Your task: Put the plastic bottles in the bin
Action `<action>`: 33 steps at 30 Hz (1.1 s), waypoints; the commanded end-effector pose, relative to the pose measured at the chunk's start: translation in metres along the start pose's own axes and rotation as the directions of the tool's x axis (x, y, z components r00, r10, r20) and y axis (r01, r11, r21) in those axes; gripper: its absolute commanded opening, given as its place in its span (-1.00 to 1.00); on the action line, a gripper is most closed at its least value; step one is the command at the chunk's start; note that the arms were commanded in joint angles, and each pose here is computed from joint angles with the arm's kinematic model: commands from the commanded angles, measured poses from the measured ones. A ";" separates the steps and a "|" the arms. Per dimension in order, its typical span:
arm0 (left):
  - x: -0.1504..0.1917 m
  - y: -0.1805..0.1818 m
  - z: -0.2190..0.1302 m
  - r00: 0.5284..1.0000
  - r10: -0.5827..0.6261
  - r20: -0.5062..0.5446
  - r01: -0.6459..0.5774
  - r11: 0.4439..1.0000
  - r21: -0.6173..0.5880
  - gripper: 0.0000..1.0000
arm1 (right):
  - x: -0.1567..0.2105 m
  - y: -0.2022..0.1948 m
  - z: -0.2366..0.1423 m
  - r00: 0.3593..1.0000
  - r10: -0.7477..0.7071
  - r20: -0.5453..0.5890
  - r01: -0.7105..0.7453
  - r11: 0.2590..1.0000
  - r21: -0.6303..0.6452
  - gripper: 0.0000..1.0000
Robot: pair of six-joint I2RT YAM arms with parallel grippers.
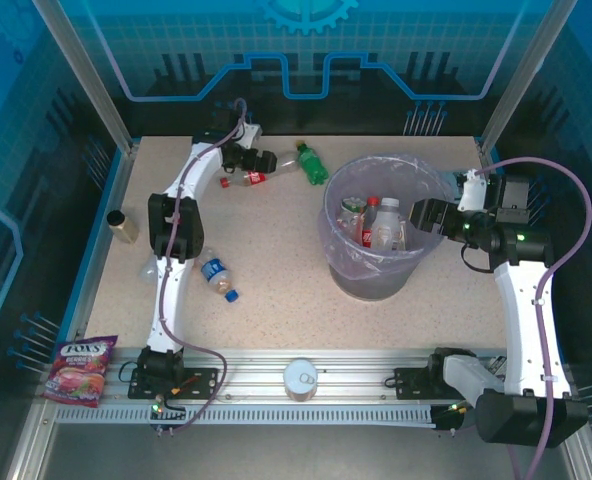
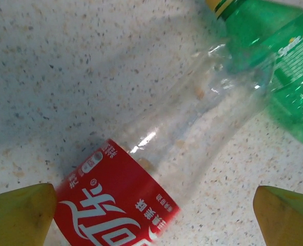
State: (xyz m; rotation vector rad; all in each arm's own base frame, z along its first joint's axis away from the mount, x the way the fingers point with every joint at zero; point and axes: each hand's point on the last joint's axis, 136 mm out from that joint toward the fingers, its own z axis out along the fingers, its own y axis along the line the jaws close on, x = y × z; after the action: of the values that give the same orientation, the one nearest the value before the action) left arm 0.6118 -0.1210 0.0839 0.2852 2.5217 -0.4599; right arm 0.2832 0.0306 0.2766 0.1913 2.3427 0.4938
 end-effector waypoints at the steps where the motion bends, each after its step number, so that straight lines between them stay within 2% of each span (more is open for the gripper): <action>1: 0.018 0.002 0.000 0.997 0.001 -0.075 -0.002 1.000 -0.013 0.97 | -0.003 0.001 -0.011 1.000 -0.003 0.023 0.003 1.000 0.003 0.85; 11: 0.054 -0.009 -0.005 0.984 0.058 -0.168 -0.070 0.996 -0.061 0.87 | -0.002 0.000 -0.007 1.000 0.005 0.020 -0.005 1.000 -0.004 0.85; 17: 0.065 -0.009 -0.002 0.979 0.057 -0.196 -0.075 0.994 -0.083 0.71 | 0.000 0.004 -0.005 1.000 0.014 0.014 -0.014 0.999 -0.033 0.82; 23: 0.059 -0.023 -0.014 0.989 0.047 -0.139 -0.056 0.996 -0.063 0.45 | 0.003 0.006 -0.006 1.000 0.018 0.013 -0.017 0.999 -0.044 0.76; 33: 0.050 -0.037 -0.052 0.999 0.023 -0.050 -0.026 0.997 -0.075 0.29 | 0.011 0.007 -0.001 0.999 0.039 -0.002 -0.039 0.997 -0.070 0.71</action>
State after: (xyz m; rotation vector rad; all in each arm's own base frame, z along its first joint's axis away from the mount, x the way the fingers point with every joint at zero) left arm 0.5334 -0.1261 0.0665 0.3374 2.6665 -0.3417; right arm 0.2776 0.0391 0.2693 0.1911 2.3478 0.5622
